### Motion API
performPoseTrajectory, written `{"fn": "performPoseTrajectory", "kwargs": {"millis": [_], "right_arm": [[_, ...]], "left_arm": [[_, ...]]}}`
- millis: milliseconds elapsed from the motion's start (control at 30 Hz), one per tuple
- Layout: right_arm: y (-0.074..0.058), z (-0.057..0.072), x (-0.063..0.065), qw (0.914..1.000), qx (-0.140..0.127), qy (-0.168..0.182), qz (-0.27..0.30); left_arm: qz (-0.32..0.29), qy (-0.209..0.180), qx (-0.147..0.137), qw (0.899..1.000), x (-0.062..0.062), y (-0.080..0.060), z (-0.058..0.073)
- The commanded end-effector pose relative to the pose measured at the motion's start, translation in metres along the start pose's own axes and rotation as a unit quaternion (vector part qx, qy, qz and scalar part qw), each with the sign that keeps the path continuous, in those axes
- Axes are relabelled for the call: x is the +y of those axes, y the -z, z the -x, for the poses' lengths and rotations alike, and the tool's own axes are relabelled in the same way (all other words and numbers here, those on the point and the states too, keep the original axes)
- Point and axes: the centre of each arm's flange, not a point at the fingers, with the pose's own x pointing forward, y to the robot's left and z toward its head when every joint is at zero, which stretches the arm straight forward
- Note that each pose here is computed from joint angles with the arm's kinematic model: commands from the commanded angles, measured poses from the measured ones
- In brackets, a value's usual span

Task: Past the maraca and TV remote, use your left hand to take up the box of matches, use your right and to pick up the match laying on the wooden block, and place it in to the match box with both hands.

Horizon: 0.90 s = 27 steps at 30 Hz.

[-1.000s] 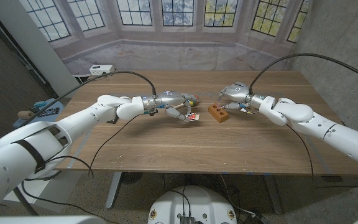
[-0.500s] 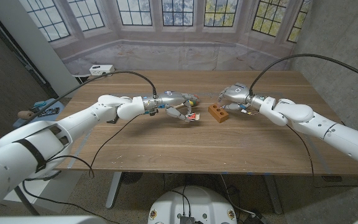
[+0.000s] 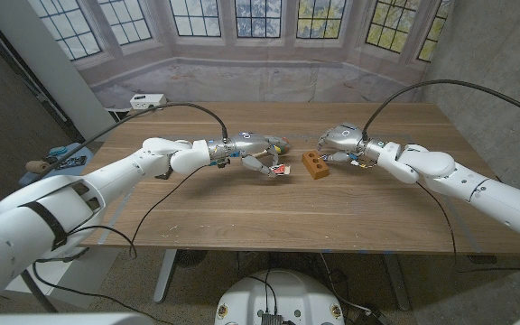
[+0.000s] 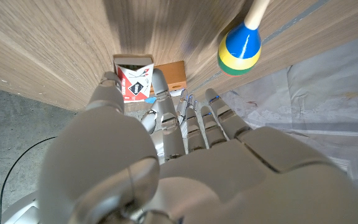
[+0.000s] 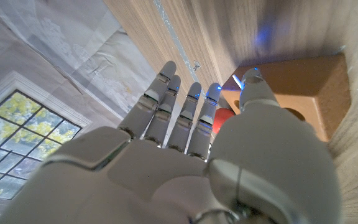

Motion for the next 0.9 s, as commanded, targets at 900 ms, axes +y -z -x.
{"fn": "performPoseTrajectory", "kwargs": {"millis": [900], "right_arm": [[0.0037, 0.0066, 0.0074, 1.0, -0.005, -0.006, -0.005]], "left_arm": [[0.005, 0.001, 0.001, 1.0, -0.0029, -0.0024, -0.0042]]}}
